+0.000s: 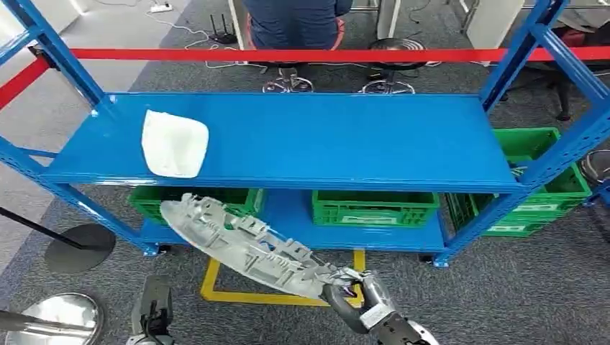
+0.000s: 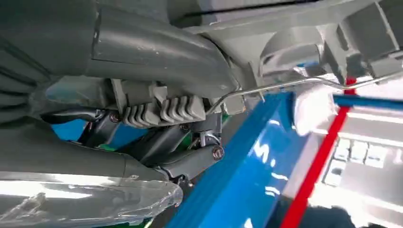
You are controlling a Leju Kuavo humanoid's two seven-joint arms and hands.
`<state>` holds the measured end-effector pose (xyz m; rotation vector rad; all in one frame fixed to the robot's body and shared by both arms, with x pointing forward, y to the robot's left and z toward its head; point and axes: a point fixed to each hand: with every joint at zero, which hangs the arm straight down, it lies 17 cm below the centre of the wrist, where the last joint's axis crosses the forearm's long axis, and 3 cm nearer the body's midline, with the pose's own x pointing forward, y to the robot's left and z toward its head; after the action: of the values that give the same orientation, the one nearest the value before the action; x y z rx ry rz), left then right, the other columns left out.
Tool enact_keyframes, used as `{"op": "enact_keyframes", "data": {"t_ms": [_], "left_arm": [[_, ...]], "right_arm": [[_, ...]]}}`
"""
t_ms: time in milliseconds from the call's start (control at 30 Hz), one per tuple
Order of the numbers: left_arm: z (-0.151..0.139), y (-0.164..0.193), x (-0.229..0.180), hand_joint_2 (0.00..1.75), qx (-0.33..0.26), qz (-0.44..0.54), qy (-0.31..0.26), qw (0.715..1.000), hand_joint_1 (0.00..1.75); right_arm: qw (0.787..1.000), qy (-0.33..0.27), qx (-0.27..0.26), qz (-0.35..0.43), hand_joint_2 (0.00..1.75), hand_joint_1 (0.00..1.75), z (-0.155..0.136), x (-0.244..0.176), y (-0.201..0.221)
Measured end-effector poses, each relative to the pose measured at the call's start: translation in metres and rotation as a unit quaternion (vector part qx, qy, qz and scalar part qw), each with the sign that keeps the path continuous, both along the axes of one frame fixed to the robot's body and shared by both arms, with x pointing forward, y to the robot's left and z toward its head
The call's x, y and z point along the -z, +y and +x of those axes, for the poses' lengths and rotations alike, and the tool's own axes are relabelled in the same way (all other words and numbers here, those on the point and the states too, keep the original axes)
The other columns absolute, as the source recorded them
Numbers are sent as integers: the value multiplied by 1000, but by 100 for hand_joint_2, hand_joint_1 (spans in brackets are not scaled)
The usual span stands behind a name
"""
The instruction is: Take the parts from the cabinet and place them on the table.
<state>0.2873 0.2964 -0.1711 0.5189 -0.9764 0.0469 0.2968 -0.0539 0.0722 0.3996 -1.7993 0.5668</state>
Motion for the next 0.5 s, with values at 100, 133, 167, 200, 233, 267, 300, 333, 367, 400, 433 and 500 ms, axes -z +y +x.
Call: {"op": "enact_keyframes", "data": {"t_ms": [100,133,167,200,233,267,300,333,367,400,433,500], "left_arm": [[0,-1,0,0,1,0,1,1000,0],[0,-2,0,0,1,0,1,1000,0],[1,0,0,0,1,1,0,1000,0],[2,0,-1,0,1,1,-1,1000,0],[3,0,-2,0,2,1,-2,1000,0],[3,-2,-1,0,2,1,-2,1000,0],[2,-2,-1,0,2,0,-1,1000,0],[2,-2,-1,0,3,0,-1,1000,0],[2,-2,-1,0,3,1,-1,1000,0],[2,-2,-1,0,3,1,-1,1000,0],[2,-2,-1,0,3,0,-1,1000,0],[2,-3,-1,0,3,2,-1,1000,0]], "right_arm": [[1000,2,-1,-6,175,175,1,4,-2],[1000,2,-2,-9,175,175,2,5,-3],[1000,2,-3,-11,175,175,2,6,-3],[1000,2,-3,-12,175,175,2,7,-4],[1000,2,-4,-13,175,175,2,7,-4],[1000,3,-5,-14,175,175,2,9,-4],[1000,5,-5,-16,175,175,1,10,-4],[1000,6,-6,-17,175,175,0,12,-4],[1000,8,-7,-19,175,175,-1,14,-5],[1000,9,-7,-21,175,175,-1,16,-5],[1000,9,-7,-22,175,175,-1,16,-6],[1000,9,-12,-22,175,175,-1,16,-5]]}}
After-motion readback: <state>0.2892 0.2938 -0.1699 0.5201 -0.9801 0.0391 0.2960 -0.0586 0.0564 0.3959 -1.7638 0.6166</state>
